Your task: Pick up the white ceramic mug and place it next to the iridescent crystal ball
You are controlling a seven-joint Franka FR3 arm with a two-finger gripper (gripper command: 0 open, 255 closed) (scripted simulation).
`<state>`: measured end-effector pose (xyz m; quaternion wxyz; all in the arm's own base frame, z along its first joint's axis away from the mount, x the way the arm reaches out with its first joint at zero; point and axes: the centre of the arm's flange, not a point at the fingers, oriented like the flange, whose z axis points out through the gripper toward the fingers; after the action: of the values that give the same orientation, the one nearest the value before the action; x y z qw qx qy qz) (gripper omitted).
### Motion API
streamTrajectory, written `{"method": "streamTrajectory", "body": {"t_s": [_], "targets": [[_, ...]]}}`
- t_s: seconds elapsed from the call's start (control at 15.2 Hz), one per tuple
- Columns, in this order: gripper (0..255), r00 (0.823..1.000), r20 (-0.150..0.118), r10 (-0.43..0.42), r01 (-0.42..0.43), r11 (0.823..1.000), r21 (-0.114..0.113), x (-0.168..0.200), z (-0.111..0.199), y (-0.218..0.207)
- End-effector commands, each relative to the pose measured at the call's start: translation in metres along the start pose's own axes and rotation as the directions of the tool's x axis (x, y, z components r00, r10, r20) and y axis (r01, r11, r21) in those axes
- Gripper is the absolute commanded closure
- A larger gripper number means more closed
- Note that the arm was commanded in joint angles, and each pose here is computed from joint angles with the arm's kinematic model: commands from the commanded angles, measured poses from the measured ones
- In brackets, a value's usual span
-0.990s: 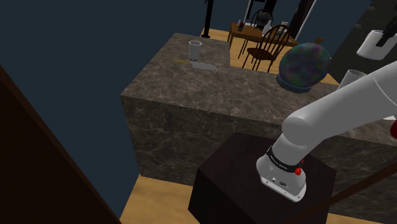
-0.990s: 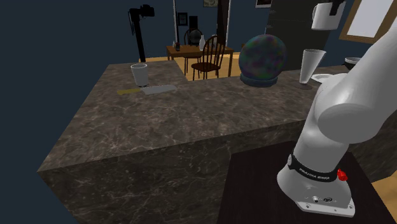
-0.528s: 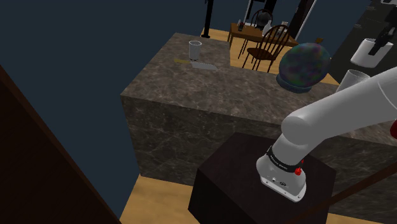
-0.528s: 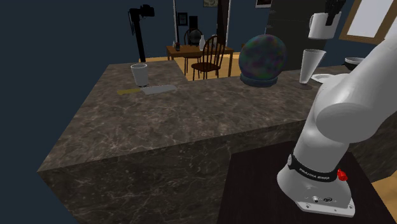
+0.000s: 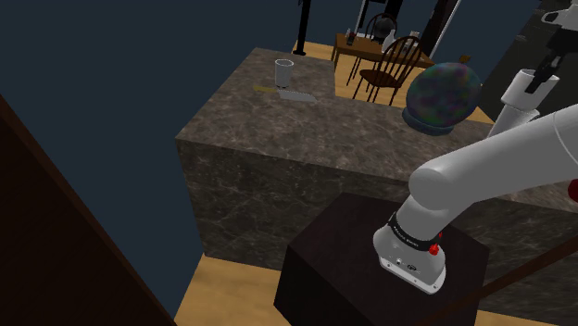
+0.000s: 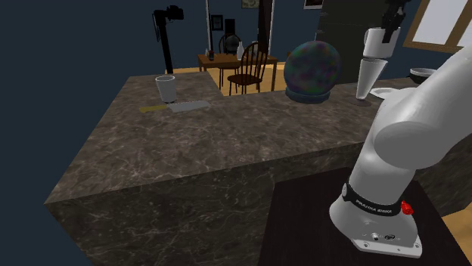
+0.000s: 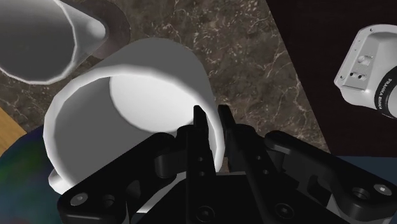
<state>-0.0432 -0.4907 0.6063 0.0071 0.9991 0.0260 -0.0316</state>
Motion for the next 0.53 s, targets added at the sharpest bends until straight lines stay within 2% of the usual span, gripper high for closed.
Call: {"method": "streamTrajectory", "body": {"t_s": [0.0,0.46], "targets": [[255,1.000,0.000,0.000,0.000,1.000,-0.001,-0.001,0.010,0.000],[255,1.000,0.000,0.000,0.000,1.000,-0.001,0.002,0.047,0.000]]}}
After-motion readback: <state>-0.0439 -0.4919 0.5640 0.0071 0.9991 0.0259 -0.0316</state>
